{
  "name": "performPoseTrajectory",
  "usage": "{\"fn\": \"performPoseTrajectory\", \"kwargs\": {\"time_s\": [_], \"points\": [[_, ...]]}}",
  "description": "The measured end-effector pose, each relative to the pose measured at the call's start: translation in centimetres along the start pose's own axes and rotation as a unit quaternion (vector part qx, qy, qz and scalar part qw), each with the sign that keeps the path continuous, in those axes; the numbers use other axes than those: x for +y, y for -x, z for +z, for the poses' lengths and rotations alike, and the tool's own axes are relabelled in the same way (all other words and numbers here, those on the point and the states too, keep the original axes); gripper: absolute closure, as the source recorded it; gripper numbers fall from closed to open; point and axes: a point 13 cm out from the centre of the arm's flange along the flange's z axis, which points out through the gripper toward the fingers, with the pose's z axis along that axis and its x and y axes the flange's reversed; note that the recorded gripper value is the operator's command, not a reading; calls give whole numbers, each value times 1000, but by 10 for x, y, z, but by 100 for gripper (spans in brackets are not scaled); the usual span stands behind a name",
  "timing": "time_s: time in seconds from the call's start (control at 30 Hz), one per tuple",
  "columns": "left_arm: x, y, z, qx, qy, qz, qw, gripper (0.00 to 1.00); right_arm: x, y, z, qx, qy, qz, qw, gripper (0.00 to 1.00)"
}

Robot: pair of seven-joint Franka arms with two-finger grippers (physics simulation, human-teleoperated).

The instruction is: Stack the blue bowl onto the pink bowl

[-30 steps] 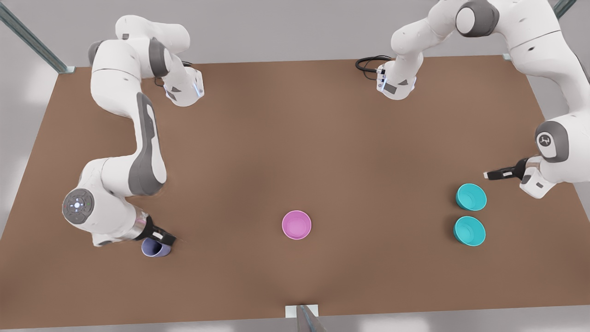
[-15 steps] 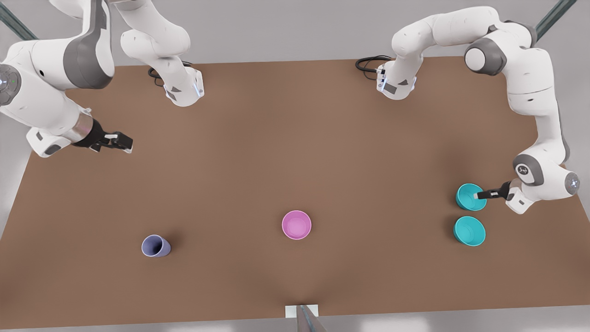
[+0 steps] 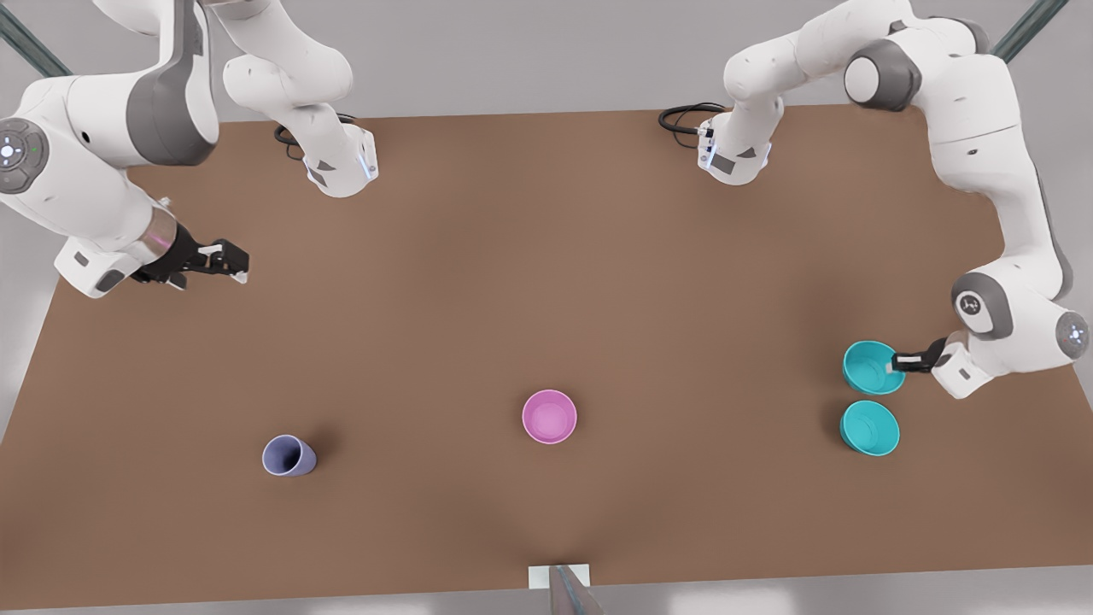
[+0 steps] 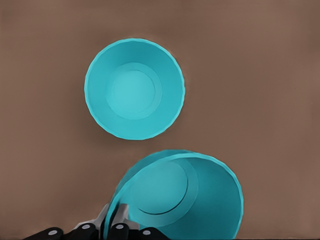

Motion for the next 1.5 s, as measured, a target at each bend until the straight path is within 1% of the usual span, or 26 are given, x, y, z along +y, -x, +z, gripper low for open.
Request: {"fn": "performPoseTrajectory", "kwargs": {"time_s": [0.07,0.17,0.23,0.3,0.4,0.53,0.63,0.93,1.2,1.5], "points": [[-109,22,-26,7,10,60,998,79,-3,0,1,1,0,-3,1000,0],[-263,43,10,47,16,136,989,79,-8,0,1,1,0,-7,1000,0],[-372,75,39,44,28,181,982,79,-11,-1,2,1,1,-9,1000,0],[-457,91,68,33,34,193,980,79,-13,-1,3,3,1,-12,1000,0],[-519,93,101,18,37,156,987,79,-14,-1,4,4,1,-16,1000,0],[-546,101,118,-10,21,68,997,79,-12,0,5,5,1,-24,1000,0],[-572,100,129,-23,9,17,1000,79,-9,0,6,5,1,-30,1000,0],[-595,116,143,-58,-21,-114,992,79,-2,0,9,9,1,-44,999,0],[-598,121,146,-65,-33,-192,979,79,-5,0,11,10,2,-46,999,0],[-600,118,153,-57,-41,-247,966,79,-9,0,14,12,3,-45,999,0]]}}
